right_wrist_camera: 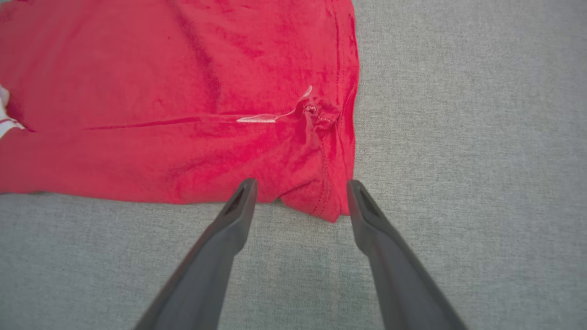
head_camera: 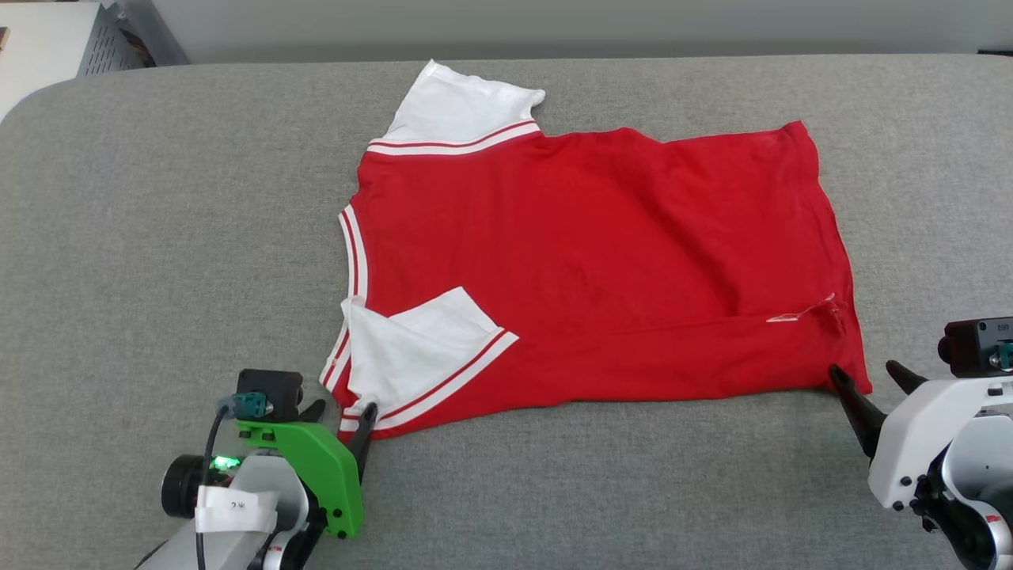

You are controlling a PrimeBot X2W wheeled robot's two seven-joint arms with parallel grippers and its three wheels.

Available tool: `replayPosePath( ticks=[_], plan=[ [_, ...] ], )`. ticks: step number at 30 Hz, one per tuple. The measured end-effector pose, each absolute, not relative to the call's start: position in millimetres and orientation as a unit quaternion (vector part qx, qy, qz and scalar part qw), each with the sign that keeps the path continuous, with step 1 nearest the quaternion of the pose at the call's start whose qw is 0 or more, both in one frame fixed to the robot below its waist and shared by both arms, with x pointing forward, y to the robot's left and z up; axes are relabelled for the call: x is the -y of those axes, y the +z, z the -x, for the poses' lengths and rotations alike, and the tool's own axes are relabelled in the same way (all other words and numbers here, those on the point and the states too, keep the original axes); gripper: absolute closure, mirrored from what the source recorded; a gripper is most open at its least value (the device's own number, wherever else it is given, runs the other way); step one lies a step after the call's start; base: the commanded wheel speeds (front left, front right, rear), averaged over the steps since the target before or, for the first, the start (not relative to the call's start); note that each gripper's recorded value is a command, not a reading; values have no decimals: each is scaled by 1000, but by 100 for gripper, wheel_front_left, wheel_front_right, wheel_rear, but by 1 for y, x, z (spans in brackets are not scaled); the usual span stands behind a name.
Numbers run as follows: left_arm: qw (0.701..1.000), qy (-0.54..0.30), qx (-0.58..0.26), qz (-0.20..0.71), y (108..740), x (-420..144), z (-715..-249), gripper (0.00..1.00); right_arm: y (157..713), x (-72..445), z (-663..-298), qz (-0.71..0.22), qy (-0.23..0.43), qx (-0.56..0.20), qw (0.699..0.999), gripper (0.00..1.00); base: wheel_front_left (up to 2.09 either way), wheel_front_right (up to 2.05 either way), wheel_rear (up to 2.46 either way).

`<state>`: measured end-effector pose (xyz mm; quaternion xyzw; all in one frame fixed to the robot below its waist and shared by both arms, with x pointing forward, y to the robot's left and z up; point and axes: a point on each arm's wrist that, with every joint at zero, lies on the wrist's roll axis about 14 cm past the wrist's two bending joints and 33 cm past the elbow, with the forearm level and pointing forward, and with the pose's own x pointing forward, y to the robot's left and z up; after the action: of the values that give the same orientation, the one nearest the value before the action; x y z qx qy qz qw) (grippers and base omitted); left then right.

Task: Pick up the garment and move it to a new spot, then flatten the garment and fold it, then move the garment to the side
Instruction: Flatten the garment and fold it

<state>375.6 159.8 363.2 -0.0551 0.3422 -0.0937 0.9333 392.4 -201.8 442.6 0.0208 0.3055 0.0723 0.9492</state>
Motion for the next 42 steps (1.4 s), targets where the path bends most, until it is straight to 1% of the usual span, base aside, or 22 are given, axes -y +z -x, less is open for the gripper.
replayPosePath(
  ticks=[2,3,4,5,10,17,21,29,36,38,39,40,41,42],
  plan=[
    [931,-99,-348,56,360,-158,-377,0,440,203,-392,-20,70,-308,948,0,0,0,0],
    [929,-101,-351,57,359,-157,-377,45,440,204,-392,-18,69,-309,948,0,0,0,0],
    [928,-103,-353,56,358,-157,-377,88,439,204,-392,-17,68,-310,948,0,0,0,0],
    [927,-105,-355,56,357,-157,-377,100,439,205,-392,-15,68,-310,948,0,0,0,0],
    [927,-111,-349,75,362,-150,-376,100,442,208,-391,-5,65,-307,949,0,0,0,0],
    [942,-115,-300,97,385,-147,-374,100,439,216,-390,24,61,-326,943,0,0,0,0],
    [951,-118,-268,102,405,-147,-379,100,434,214,-401,32,61,-337,939,0,0,0,0],
    [957,-120,-244,100,420,-148,-384,100,401,218,-411,46,45,-393,917,0,0,0,0],
    [958,-116,-245,96,416,-151,-384,100,380,216,-417,48,41,-418,906,0,0,0,0],
    [957,-114,-248,96,414,-152,-383,100,372,212,-414,42,44,-433,899,0,0,0,0],
    [957,-114,-250,95,413,-153,-383,100,369,210,-413,34,45,-438,897,4,0,0,0],
    [957,-113,-251,95,412,-153,-383,100,367,209,-413,26,46,-443,895,60,0,0,0],
    [956,-113,-252,95,411,-153,-383,100,366,207,-413,19,47,-444,894,100,0,0,0],
    [956,-114,-254,94,411,-153,-382,100,365,206,-412,14,48,-446,893,100,0,0,0]
  ],
)
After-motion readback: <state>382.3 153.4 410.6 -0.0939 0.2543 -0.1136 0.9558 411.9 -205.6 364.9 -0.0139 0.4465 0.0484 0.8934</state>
